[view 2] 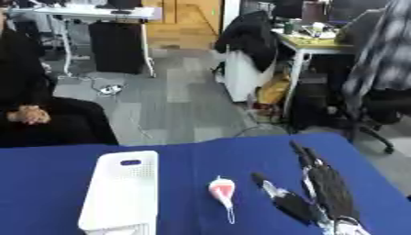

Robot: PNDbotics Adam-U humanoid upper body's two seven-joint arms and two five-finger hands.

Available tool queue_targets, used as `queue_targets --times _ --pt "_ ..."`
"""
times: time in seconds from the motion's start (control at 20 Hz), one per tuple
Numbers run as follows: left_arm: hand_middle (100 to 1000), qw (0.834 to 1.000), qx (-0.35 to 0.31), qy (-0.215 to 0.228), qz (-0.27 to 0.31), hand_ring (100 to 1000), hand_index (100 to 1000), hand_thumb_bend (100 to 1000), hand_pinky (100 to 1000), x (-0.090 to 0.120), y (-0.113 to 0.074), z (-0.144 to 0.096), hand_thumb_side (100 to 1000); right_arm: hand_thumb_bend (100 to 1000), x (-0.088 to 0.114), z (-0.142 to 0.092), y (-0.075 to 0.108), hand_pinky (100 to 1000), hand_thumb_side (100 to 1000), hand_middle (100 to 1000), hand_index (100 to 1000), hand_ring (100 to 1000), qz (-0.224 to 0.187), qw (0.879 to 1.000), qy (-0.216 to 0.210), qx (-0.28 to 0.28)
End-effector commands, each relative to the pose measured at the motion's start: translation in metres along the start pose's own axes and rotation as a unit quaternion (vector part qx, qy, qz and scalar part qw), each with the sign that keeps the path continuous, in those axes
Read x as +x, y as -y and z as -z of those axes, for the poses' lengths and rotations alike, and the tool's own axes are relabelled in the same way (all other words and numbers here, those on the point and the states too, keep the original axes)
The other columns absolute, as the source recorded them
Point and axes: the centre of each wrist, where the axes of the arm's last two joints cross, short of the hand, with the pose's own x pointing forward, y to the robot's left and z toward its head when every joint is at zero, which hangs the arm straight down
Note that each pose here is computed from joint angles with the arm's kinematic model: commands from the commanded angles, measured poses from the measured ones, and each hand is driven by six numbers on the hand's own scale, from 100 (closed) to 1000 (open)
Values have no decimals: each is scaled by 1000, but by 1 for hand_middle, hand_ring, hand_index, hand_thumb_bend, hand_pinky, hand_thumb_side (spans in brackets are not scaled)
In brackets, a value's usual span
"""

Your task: Pick up objects on the table and place them in the box.

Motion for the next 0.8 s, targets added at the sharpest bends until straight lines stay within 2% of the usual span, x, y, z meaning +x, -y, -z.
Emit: queue_targets --times 0.05,0.2,0.35,0.65,0.7,0.8 --pt "888 1000 -10 17 1 794 807 126 669 5 0 12 923 634 -11 19 -6 680 1000 876 1000 800 -19 999 -29 -18" --pt "888 1000 -11 20 -3 794 807 126 669 5 2 15 923 627 -19 30 -18 674 1000 879 1000 798 -21 998 -51 -22" --pt "888 1000 -13 23 -5 794 807 126 669 5 3 17 923 620 -22 36 -23 675 1000 876 1000 795 -16 998 -55 -24" --pt "888 1000 -12 28 -8 794 807 127 669 5 3 20 923 613 -26 39 -31 681 1000 864 1000 788 -15 999 -45 -26" --pt "888 999 -12 28 -8 794 807 127 669 5 4 20 923 638 -26 39 -33 684 1000 862 1000 787 -15 999 -42 -25" --pt "888 999 -12 30 -9 794 807 127 669 5 4 21 923 618 -26 38 -37 685 1000 856 1000 783 -14 999 -37 -18"
